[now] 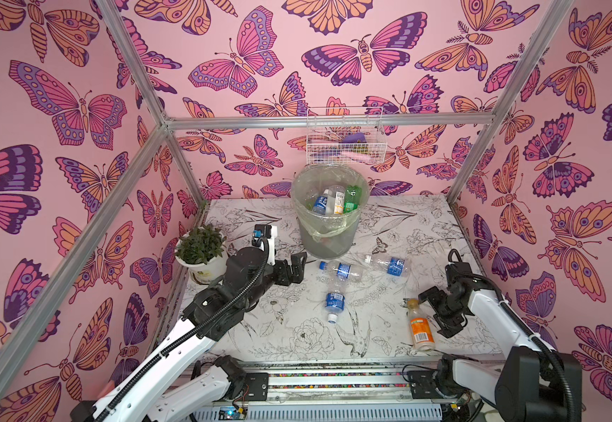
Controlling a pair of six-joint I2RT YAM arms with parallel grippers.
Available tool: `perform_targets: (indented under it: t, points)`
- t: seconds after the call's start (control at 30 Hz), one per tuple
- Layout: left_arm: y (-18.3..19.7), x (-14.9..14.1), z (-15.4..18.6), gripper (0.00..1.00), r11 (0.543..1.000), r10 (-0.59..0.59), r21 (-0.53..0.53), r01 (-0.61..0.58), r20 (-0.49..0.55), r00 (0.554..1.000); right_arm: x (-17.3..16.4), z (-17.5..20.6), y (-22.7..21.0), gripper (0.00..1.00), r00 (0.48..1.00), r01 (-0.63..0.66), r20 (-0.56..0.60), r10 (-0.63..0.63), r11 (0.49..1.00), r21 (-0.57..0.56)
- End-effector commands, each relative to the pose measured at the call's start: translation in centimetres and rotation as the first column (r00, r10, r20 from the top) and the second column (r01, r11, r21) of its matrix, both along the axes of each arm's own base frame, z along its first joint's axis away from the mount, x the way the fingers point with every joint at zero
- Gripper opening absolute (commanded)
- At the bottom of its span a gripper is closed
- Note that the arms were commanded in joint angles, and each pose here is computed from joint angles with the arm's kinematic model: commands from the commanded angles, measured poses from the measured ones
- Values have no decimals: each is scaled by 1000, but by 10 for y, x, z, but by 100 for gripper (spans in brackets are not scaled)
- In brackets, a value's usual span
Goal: Throw the plastic bottles in the bin
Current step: Move the plastic bottle to the middle-right of the table.
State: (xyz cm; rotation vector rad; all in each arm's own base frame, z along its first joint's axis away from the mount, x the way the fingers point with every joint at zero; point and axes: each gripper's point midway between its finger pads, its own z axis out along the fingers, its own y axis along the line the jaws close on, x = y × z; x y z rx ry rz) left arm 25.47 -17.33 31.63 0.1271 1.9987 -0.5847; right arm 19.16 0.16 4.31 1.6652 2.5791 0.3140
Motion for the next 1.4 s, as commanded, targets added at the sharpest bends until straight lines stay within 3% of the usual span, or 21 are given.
perform_targets:
  t: [0.0,0.1,0.2,0.33,0.5,0.77,1.07,1.23,1.37]
  points:
    - [4,-2,-8,100,1000,18,12,-18,-17,1000,9,1,11,99,998,32,55,-36,997,72]
    - [5,-2,-9,100,1000,23,14,-23,-19,1000,15,4,21,99,995,-20,103,13,997,71]
    - [5,-1,-9,100,1000,25,15,-25,-20,999,23,14,33,99,972,-174,156,174,985,-12]
    - [4,-1,-12,100,1000,23,16,-23,-26,999,25,27,42,99,919,-342,132,370,919,-198]
    - [8,-4,-13,100,999,31,15,-31,-26,999,14,18,54,99,846,-505,39,532,822,-261]
    - [14,-7,-14,100,999,48,19,-47,-26,999,-23,4,83,98,707,-686,-54,705,665,-295]
    - [15,-8,-12,100,999,51,15,-51,-24,998,-54,-16,101,92,646,-752,-71,760,618,-229]
    - [17,-8,-14,100,998,64,16,-63,-27,998,-64,-30,111,79,646,-756,-44,762,631,-173]
    - [17,-7,-14,100,998,63,19,-62,-26,998,-66,-39,109,53,666,-741,-58,744,650,-171]
